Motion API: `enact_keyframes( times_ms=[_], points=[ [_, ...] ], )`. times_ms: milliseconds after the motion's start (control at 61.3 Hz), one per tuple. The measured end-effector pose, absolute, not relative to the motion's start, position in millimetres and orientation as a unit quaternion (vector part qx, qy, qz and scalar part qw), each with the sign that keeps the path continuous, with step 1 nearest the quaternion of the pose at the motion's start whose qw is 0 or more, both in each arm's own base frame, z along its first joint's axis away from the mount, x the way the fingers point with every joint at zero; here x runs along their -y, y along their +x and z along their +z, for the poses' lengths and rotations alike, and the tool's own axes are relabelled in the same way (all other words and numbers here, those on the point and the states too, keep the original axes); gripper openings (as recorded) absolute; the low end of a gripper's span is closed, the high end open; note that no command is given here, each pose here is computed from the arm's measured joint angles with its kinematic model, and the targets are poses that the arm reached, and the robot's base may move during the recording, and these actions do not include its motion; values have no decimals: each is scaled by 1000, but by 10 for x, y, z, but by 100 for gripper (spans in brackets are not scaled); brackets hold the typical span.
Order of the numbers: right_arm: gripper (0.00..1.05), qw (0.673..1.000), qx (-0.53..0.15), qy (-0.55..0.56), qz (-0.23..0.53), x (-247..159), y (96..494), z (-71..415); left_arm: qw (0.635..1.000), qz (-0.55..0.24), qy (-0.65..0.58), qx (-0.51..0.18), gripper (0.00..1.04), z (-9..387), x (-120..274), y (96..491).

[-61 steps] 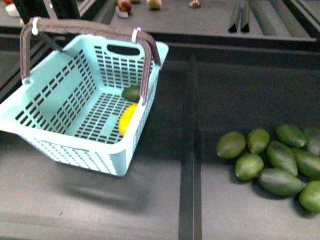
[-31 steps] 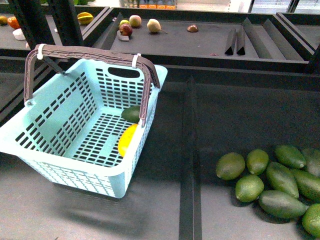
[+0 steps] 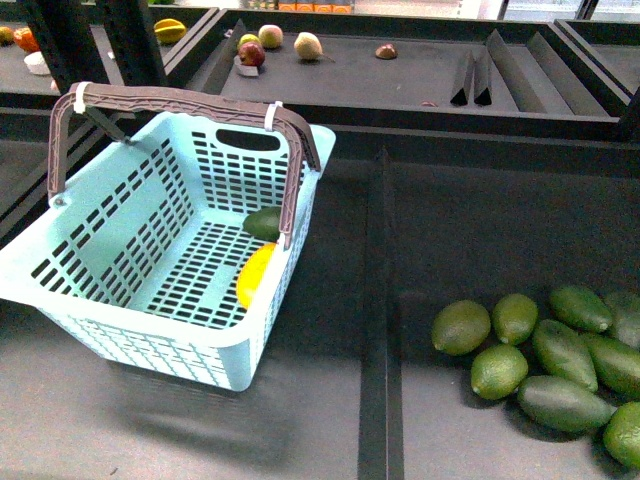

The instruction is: Pick mango and avocado into basket

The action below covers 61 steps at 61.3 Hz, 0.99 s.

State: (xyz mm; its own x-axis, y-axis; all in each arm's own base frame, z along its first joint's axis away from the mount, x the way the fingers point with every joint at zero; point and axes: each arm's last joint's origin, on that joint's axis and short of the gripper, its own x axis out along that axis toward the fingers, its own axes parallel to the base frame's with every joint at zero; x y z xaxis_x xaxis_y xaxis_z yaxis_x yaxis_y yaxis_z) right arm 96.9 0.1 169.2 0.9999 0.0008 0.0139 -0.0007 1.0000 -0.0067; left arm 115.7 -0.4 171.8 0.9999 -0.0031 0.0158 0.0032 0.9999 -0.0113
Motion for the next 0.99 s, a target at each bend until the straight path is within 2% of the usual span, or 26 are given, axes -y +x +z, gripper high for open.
enact_keyframes(
  times_ms=[440,995],
  points=[
    [96,1000,7,-3,0,-1,969,1692,1000,-2,-5,4,2,1682,3,976],
    [96,1000,7,-3,0,-1,969,1692,1000,-2,-6,5,3,1683,3,972]
  ],
)
